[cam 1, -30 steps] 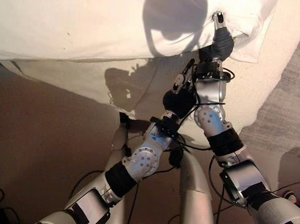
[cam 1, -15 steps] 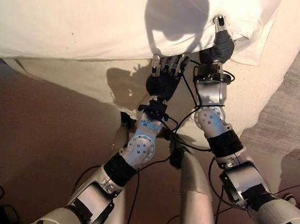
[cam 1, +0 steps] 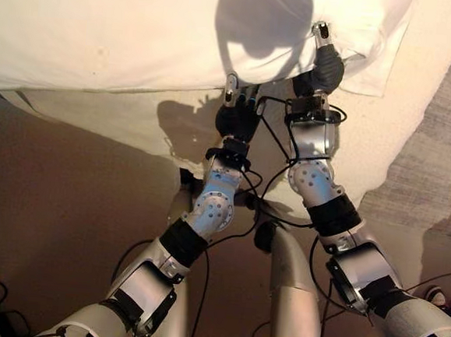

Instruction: Make the bed

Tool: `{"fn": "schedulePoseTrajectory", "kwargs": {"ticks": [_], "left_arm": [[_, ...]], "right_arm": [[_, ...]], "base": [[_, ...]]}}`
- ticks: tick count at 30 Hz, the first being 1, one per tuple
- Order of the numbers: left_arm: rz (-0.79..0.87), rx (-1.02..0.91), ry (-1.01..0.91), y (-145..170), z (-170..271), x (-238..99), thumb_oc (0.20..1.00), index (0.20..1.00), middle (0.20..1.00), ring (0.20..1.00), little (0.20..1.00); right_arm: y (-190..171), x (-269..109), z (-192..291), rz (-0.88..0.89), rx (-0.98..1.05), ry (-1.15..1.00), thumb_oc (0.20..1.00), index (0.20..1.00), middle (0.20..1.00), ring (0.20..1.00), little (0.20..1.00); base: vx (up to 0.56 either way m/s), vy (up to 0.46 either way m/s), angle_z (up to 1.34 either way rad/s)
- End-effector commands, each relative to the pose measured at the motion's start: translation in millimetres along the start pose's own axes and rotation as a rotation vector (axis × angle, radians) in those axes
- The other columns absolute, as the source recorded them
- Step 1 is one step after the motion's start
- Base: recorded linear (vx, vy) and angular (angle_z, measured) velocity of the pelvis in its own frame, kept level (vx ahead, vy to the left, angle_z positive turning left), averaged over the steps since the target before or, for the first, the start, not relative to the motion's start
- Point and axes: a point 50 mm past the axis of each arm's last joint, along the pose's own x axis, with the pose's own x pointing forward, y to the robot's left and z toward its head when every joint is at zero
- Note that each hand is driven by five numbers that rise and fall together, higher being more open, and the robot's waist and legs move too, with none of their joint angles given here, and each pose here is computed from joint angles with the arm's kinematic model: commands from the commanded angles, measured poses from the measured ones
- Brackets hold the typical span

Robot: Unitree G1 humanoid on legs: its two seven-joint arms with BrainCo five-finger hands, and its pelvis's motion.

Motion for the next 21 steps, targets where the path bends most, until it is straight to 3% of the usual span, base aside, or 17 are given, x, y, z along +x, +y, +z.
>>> {"fn": "schedulePoseTrajectory", "kwargs": {"ticks": [1,14,18,21], "left_arm": [[-0.009,0.083,-0.417,-5,99,20,1.0,1.0,1.0,1.0,1.0],[0.022,0.101,-0.498,0,122,13,1.0,1.0,1.0,1.0,1.0],[-0.009,0.155,-0.344,6,97,0,1.0,1.0,1.0,1.0,1.0],[-0.053,0.246,-0.092,17,59,-22,1.0,1.0,1.0,1.0,1.0]], "right_arm": [[-9,-15,20,0.054,-0.025,-0.068,0.2,0.2,0.2,0.2,0.2],[-10,-20,17,0.059,-0.046,-0.045,0.2,0.2,0.2,0.2,0.2],[-10,-23,23,0.069,-0.066,-0.057,0.2,0.2,0.2,0.2,0.2],[-10,-25,29,0.082,-0.078,-0.068,0.2,0.2,0.2,0.2,0.2]], "base": [[0.0,0.0,0.0],[0.0,0.0,0.0],[0.0,0.0,0.0],[0.0,0.011,-0.01]]}}
